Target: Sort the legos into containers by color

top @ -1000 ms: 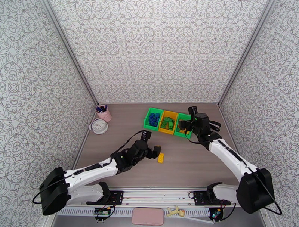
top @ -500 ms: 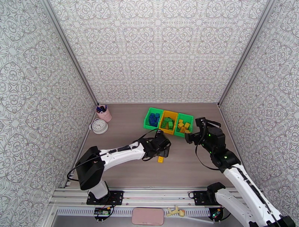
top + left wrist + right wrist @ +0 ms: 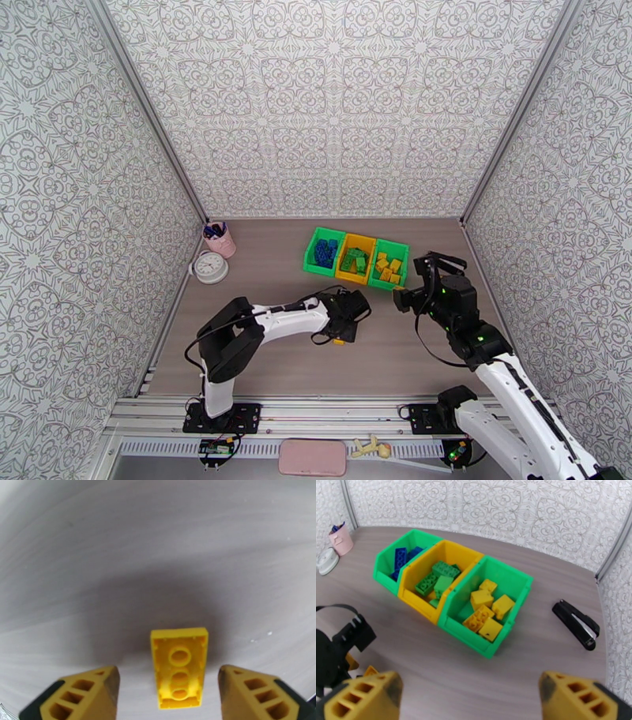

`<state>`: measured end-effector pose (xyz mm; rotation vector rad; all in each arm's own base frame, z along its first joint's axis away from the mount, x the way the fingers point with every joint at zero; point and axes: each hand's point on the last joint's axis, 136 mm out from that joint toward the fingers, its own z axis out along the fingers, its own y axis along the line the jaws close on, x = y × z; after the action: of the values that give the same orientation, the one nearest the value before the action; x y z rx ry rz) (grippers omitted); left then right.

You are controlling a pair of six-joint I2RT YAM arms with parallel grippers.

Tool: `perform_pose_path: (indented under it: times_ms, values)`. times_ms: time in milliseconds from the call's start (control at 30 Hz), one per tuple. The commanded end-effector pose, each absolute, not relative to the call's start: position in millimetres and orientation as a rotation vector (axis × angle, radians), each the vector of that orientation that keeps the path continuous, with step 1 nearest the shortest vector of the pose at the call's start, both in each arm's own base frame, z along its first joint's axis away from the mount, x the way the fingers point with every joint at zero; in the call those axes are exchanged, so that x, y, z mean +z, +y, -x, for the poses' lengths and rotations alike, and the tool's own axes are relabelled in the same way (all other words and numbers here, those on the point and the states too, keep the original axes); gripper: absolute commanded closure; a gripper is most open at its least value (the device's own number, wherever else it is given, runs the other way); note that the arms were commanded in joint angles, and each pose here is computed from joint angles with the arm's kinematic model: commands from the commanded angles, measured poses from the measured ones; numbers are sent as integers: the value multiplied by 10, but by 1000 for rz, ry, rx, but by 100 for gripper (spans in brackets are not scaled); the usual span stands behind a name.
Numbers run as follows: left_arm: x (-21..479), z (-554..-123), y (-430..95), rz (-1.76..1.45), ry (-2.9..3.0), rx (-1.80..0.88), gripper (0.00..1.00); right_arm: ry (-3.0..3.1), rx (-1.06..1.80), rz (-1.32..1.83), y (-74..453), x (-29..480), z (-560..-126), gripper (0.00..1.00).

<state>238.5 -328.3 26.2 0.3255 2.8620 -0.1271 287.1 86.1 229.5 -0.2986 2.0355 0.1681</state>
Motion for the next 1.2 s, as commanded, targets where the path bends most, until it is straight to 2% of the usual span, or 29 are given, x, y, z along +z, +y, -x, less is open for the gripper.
perform_pose_path:
  times_ms: [0, 367, 567, 833, 1167]
  values:
    - [253, -2404, -3391, -319, 2891, -166, 35, 2049, 146, 299, 826, 2230, -2833, 6]
    - [106, -2436, -3350, -322, 2915, -109, 53, 2014, 156, 312, 826, 2310, -2760, 6]
    - [214, -2504, -3397, -306, 2861, -156, 63, 2000, 172, 308, 825, 2386, -2705, 6]
    - [647, -2733, -3542, -314, 2655, -300, 65, 1938, 169, 224, 733, 2557, -2659, 6]
    - [1379, -3297, -3962, -411, 2271, -430, 66, 1896, 161, 90, 573, 2623, -2567, 6]
